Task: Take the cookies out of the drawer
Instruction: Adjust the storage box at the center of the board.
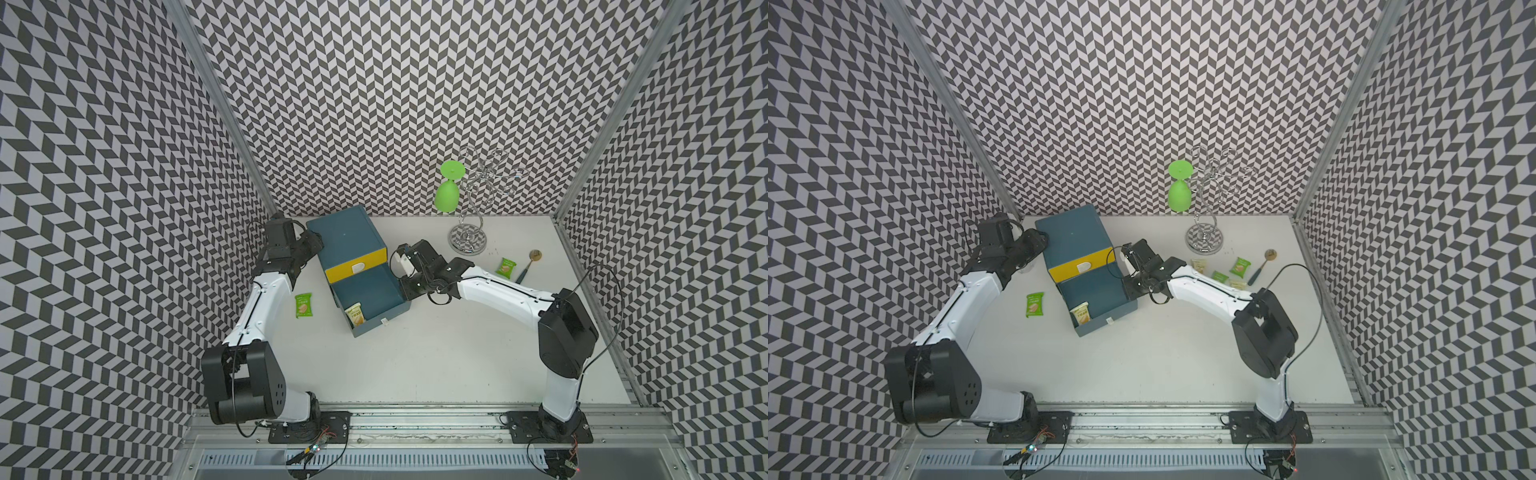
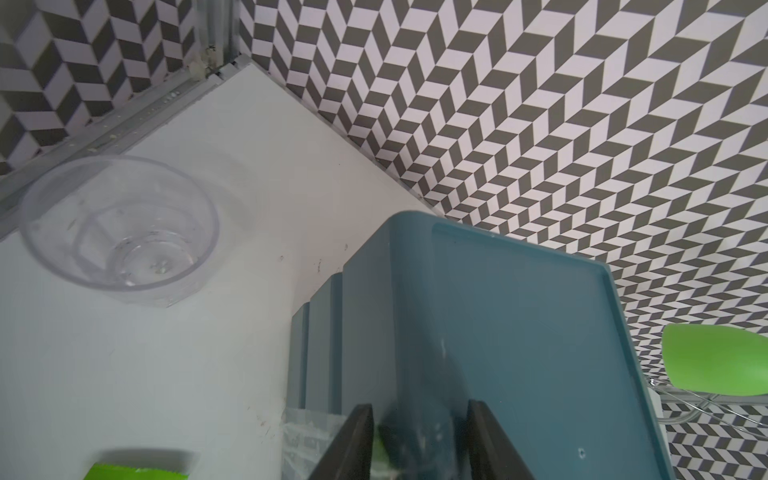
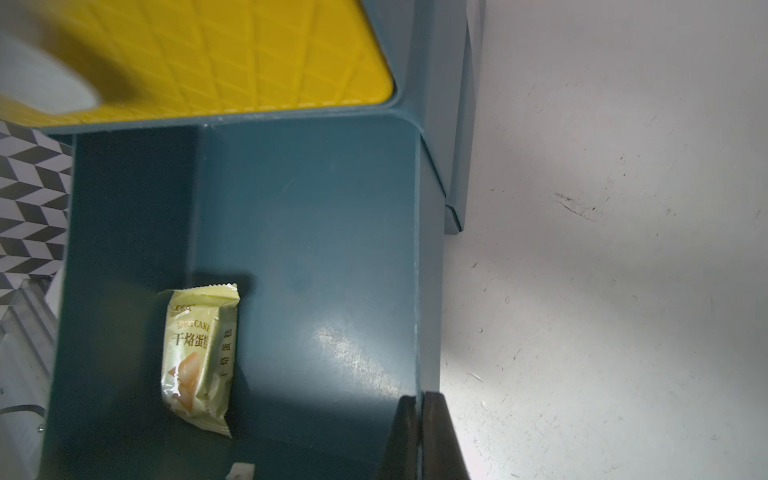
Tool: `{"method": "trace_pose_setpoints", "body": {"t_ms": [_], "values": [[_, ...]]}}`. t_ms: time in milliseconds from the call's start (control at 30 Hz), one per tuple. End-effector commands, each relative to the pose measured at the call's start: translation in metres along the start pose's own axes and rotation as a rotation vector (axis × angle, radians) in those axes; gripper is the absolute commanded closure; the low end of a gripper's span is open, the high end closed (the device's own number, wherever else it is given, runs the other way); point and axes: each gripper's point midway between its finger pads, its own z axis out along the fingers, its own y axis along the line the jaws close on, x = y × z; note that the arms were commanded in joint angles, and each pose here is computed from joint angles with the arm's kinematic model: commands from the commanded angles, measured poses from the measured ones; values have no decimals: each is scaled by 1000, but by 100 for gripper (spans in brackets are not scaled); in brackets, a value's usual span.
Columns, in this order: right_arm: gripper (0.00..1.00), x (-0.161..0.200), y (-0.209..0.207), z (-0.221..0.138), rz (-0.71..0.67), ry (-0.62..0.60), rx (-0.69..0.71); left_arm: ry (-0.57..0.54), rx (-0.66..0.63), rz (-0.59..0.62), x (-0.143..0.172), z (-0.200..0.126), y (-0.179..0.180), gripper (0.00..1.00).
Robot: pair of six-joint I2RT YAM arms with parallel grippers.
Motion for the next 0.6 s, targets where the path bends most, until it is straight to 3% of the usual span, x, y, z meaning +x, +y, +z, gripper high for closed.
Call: {"method": "trace_pose_setpoints", "body": {"t_ms": [0,367,567], "values": [[100,-3,14,-3,14,-34,-38,-24,110,44,-10,8,-33,59],[100,17,-2,-15,124,-57,15,138,261,76,69,44,-80,67],[100,14,-3,-31,141,-96,31,196,286,20,103,48,-74,71]]}}
